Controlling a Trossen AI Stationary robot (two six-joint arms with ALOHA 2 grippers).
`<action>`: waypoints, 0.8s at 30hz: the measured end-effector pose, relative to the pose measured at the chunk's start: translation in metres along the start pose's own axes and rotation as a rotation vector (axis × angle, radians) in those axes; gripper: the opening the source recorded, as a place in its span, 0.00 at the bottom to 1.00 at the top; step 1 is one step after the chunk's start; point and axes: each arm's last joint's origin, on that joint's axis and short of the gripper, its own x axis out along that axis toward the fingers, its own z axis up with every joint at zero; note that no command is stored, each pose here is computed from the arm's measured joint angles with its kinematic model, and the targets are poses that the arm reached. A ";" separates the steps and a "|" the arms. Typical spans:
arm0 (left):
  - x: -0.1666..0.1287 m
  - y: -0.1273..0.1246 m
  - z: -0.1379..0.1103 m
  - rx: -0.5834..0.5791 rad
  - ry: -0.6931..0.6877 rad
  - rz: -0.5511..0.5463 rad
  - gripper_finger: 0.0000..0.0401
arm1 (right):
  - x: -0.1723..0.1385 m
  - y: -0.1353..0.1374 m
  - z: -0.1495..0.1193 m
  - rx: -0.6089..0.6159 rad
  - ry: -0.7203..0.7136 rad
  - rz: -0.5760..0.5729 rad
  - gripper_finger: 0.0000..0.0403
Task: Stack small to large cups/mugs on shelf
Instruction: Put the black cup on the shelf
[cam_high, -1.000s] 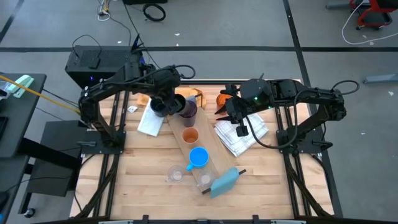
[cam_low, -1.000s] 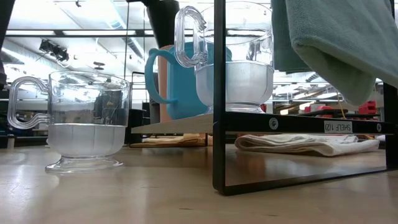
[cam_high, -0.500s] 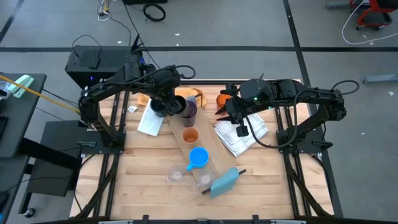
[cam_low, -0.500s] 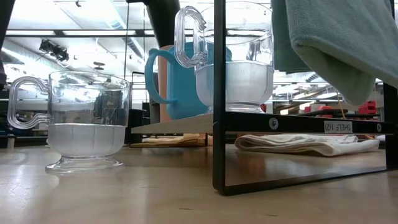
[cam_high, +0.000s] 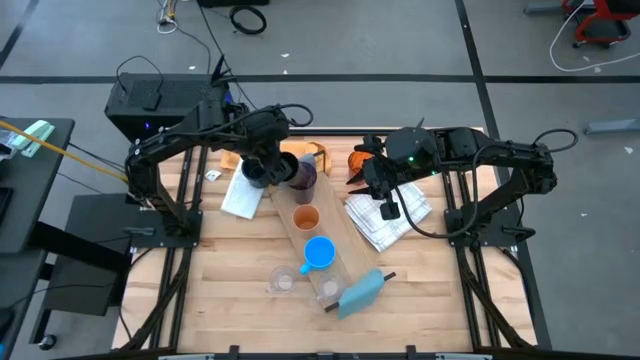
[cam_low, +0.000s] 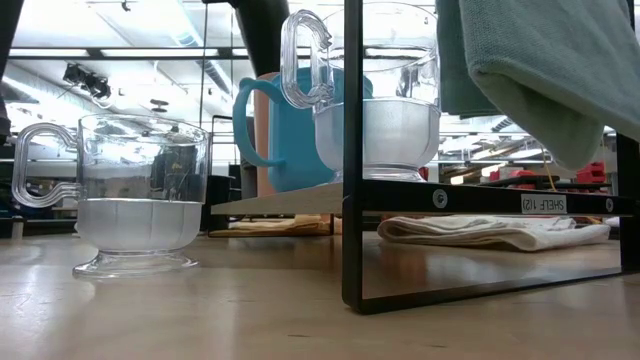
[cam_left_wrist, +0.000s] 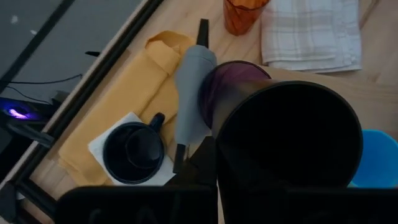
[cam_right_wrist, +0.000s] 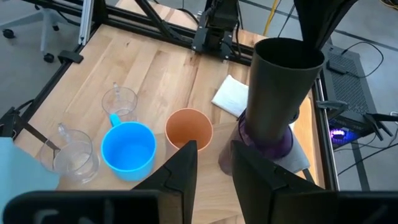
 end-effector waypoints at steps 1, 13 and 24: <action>-0.001 0.001 0.000 0.000 -0.005 0.007 0.01 | 0.000 0.000 0.000 0.000 0.000 0.000 0.25; -0.025 0.015 -0.003 -0.051 -0.124 -0.014 0.01 | 0.000 0.000 0.000 -0.002 0.002 0.000 0.25; -0.019 0.017 0.023 -0.092 -0.276 -0.125 0.01 | 0.000 0.000 -0.001 0.001 0.006 0.001 0.25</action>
